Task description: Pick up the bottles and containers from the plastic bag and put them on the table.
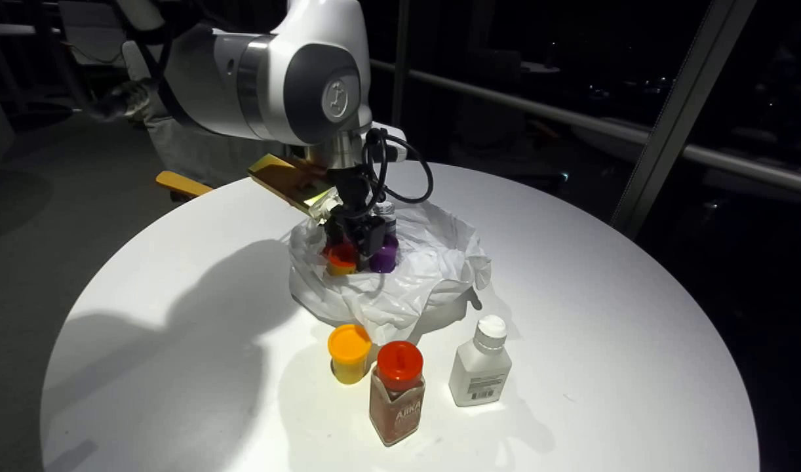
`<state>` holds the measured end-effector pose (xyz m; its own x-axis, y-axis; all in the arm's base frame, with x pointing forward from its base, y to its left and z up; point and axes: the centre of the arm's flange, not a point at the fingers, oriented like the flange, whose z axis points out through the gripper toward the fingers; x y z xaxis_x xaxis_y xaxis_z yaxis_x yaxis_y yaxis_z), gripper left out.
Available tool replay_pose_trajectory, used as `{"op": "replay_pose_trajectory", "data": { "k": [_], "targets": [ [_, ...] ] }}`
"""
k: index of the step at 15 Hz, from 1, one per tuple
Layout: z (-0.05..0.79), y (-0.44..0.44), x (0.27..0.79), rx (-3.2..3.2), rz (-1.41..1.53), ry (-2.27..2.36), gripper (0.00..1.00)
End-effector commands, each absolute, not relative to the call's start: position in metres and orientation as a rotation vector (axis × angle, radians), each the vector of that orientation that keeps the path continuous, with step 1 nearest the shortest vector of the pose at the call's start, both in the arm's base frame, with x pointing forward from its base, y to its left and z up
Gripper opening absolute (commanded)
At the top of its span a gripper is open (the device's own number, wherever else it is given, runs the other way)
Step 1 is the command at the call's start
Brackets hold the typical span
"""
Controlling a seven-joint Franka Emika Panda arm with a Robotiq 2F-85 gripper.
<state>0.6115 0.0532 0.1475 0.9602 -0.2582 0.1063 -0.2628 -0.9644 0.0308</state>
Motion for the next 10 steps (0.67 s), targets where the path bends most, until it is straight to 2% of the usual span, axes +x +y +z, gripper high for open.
{"op": "replay_pose_trajectory", "data": {
  "k": [1,2,10],
  "targets": [
    [0.155,0.05,0.605,3.052,0.088,-0.462,0.34],
    [0.159,0.05,0.606,3.051,0.098,-0.464,0.29],
    [0.28,0.11,0.594,2.943,0.326,-0.368,0.29]
  ]
}}
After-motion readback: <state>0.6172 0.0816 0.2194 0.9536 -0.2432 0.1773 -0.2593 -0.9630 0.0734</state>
